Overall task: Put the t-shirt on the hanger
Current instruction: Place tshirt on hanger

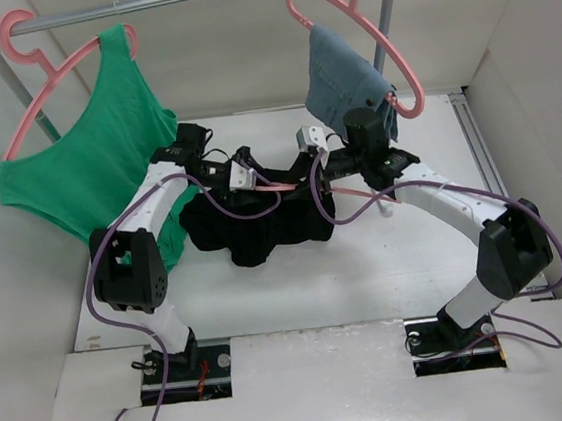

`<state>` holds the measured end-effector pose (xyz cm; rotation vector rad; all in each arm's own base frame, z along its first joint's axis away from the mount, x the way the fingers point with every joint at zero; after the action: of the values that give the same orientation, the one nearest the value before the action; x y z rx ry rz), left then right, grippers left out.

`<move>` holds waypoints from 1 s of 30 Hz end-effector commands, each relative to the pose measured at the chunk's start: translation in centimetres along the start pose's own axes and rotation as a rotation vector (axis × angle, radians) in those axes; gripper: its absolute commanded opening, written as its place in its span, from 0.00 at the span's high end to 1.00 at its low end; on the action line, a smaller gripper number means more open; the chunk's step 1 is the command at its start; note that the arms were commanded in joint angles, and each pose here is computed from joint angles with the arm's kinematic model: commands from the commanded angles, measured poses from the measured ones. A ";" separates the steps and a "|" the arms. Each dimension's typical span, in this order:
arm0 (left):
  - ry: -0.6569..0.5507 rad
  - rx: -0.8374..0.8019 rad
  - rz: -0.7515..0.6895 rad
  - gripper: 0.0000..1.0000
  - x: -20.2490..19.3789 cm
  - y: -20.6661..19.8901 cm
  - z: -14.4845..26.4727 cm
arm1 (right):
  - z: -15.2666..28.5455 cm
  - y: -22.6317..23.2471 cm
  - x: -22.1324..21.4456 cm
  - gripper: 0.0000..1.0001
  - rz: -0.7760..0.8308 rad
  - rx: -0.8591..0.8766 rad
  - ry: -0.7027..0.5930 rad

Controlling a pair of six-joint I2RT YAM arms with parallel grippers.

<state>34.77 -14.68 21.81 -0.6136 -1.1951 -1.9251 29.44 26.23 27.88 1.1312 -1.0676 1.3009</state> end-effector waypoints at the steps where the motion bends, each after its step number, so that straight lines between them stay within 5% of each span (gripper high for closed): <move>1: -0.039 -0.008 -0.046 0.29 0.5 0.2 -0.9 | -0.2 -0.3 3.7 1.00 0.131 0.028 -0.079; 2: -0.037 0.002 -0.032 0.23 0.4 0.4 -0.9 | -0.2 -0.3 3.7 1.00 0.131 0.028 -0.079; 6: -0.057 -0.004 -0.028 0.26 -0.2 0.5 -2.3 | -0.2 -0.1 3.5 1.00 0.123 0.038 -0.076; 9: -0.062 -0.020 -0.015 0.56 -0.3 0.2 -2.8 | 0.0 -0.4 3.5 1.00 0.122 0.029 -0.076; 10: -0.074 -0.032 0.009 0.81 -0.5 -0.2 -3.0 | 0.0 -0.4 3.5 1.00 0.122 0.029 -0.076; 11: -0.074 -0.032 0.008 0.95 -0.3 0.0 -2.9 | 0.0 -0.4 3.5 1.00 0.122 0.029 -0.076; 12: -0.085 -0.031 0.009 1.00 -0.2 0.0 -2.9 | 0.3 -0.6 3.5 1.00 0.121 0.020 -0.076; 21: -0.115 -0.007 0.150 1.00 1.8 0.4 0.2 | 0.9 -1.7 3.3 0.97 0.098 -0.085 -0.045; 26: -0.053 0.030 0.197 1.00 1.9 -1.4 4.4 | 1.7 -2.4 4.2 0.53 0.042 -0.204 0.017; 28: -0.033 0.029 0.191 1.00 2.2 -2.1 5.0 | 1.6 -2.5 4.2 0.49 0.030 -0.243 0.038; 30: -0.008 0.042 0.217 1.00 1.7 -3.0 5.8 | 1.6 -2.1 4.2 0.35 0.018 -0.264 0.057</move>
<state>33.42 -11.74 23.22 -0.7242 -1.1626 -1.7612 31.31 26.01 30.56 0.9686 -1.1353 1.2103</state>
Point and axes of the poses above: each gripper's point midway between its finger pads, its own z axis back along the fingers, its own y axis along the line the jaws close on, x = y × z, the point moved 8 cm from there along z, back along the fingers, and after that the axes turned 9 degrees about -z, right-handed, at the moved point
